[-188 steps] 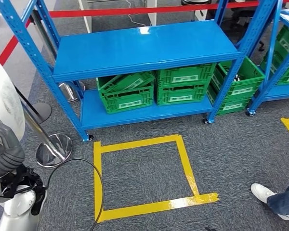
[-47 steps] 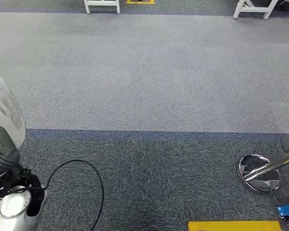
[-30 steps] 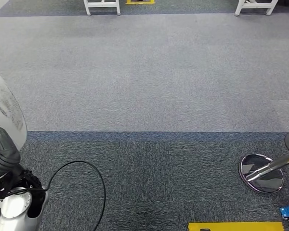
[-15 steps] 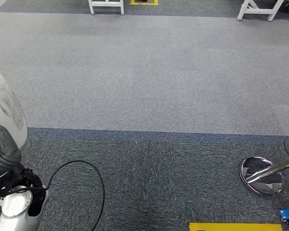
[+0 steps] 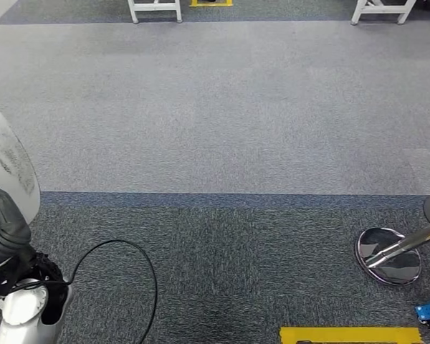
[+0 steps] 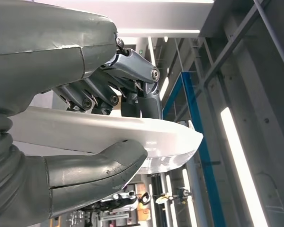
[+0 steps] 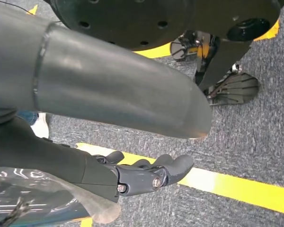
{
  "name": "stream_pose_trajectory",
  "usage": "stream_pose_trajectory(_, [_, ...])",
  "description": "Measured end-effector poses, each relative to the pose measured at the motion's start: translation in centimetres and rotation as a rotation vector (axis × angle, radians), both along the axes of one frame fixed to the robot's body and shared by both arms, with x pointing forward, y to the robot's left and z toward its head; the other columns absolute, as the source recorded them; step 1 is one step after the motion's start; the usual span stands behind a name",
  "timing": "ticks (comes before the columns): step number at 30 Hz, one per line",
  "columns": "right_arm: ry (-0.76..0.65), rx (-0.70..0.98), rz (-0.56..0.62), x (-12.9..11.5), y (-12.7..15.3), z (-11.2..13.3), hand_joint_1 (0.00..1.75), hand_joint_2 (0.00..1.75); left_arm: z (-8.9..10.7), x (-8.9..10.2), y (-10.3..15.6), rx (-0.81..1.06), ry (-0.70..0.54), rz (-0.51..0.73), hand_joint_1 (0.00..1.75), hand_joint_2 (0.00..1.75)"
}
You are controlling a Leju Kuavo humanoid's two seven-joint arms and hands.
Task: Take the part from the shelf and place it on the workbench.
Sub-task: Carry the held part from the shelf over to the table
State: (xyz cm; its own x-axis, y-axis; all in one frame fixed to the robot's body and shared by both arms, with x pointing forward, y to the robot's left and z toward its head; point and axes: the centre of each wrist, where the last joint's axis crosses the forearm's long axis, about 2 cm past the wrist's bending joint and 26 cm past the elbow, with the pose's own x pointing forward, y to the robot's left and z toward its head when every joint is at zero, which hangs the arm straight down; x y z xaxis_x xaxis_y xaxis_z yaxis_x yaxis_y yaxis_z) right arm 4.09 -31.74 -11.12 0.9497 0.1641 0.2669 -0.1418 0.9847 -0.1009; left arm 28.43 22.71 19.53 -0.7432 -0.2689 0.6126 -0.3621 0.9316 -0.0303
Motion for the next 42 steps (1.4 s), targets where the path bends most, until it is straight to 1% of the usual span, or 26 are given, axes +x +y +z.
stream_pose_trajectory(23, [-0.002, 0.001, 0.005, 0.15, 0.09, 0.01, 0.0, 0.0, 0.25, 0.14, -0.16, -0.008, -0.008, 0.009, 1.75, 1.75])
stream_pose_trajectory(42, [-0.009, 0.012, 0.005, 0.01, 0.15, -0.01, 0.0, 0.0, -0.13, -0.15, -0.12, -0.018, 0.003, 0.026, 1.75, 1.75])
